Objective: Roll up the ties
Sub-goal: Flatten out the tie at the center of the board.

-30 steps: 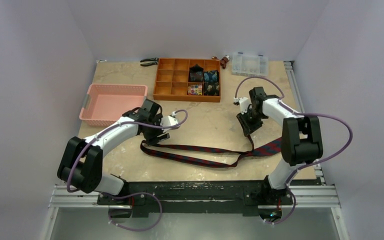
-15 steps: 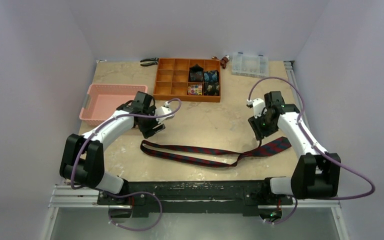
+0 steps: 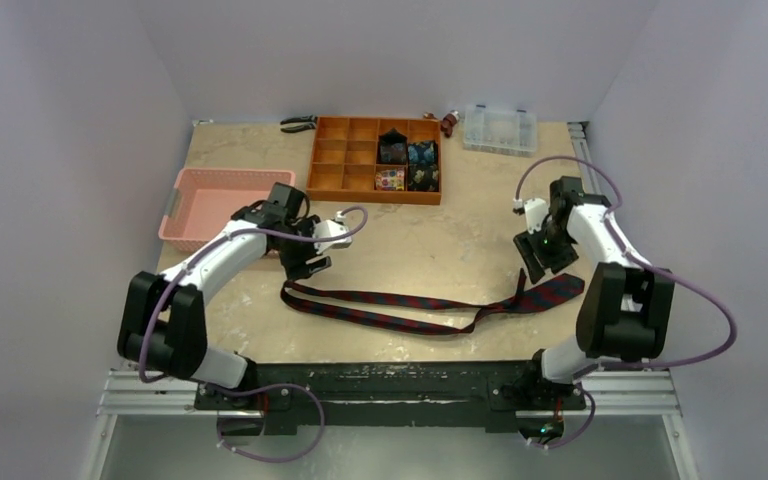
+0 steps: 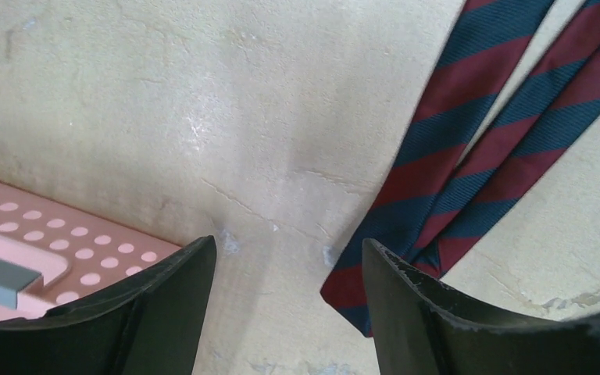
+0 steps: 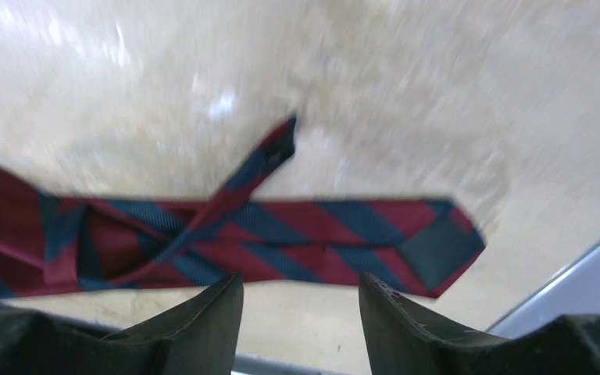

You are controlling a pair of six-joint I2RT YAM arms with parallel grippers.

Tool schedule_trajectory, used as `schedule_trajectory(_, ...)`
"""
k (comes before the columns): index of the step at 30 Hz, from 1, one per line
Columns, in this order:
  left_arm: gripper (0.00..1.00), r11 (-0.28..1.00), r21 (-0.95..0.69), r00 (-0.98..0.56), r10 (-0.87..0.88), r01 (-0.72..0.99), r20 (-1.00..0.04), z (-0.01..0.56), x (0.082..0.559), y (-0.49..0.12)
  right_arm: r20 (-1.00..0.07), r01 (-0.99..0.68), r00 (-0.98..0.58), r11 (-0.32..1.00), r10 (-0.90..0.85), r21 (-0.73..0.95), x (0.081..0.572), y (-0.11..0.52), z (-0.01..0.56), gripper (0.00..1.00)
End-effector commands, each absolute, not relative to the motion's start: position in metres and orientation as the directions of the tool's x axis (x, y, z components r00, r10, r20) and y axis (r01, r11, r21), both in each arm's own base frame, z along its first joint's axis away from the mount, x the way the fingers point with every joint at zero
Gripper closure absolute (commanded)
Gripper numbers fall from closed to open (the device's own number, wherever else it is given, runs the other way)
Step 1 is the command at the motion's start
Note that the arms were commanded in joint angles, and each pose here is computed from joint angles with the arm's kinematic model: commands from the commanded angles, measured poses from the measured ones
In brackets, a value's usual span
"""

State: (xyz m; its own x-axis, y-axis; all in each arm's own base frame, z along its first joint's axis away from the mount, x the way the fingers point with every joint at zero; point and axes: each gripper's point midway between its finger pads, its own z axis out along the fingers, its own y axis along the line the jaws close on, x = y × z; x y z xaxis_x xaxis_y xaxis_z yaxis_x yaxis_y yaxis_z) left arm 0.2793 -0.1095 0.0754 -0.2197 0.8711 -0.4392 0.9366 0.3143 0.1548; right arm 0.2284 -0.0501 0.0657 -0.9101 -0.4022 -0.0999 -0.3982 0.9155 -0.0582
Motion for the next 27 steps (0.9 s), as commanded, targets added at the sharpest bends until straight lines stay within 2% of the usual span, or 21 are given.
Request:
schedule_trajectory(1, 0.32, 0.281, 0.178, -0.198, 0.904, 0.943, -0.378, 0.069, 0.303, -0.108, -0.205, -0.370, -0.913, 0.927, -0.353, 0.053, 0.277, -0.029, 0.078, 0.45)
schedule_trajectory(6, 0.32, 0.231, 0.148, -0.181, 0.940, 0.962, -0.290, 0.056, 0.300, -0.101, -0.123, -0.392, -0.914, 0.919, -0.386, 0.033, 0.283, -0.041, 0.058, 0.43)
schedule_trajectory(15, 0.27, 0.090, -0.049, -0.100, 0.952, 0.995, -0.289, 0.047, 0.237, -0.102, 0.013, -0.473, -0.879, 0.876, -0.476, 0.095, 0.232, -0.043, 0.020, 0.44)
schedule_trajectory(20, 0.27, 0.067, -0.087, -0.088, 0.957, 0.994, -0.276, 0.042, 0.218, -0.096, 0.033, -0.487, -0.870, 0.869, -0.491, 0.088, 0.215, -0.044, 0.007, 0.46)
schedule_trajectory(24, 0.27, 0.054, -0.135, -0.094, 0.947, 0.989, -0.308, 0.047, 0.199, -0.100, 0.035, -0.495, -0.867, 0.866, -0.498, 0.069, 0.209, -0.047, 0.002, 0.47)
schedule_trajectory(27, 0.26, 0.034, -0.166, -0.080, 0.957, 0.986, -0.278, 0.040, 0.184, -0.093, 0.045, -0.495, -0.865, 0.865, -0.499, 0.076, 0.204, -0.046, -0.003, 0.51)
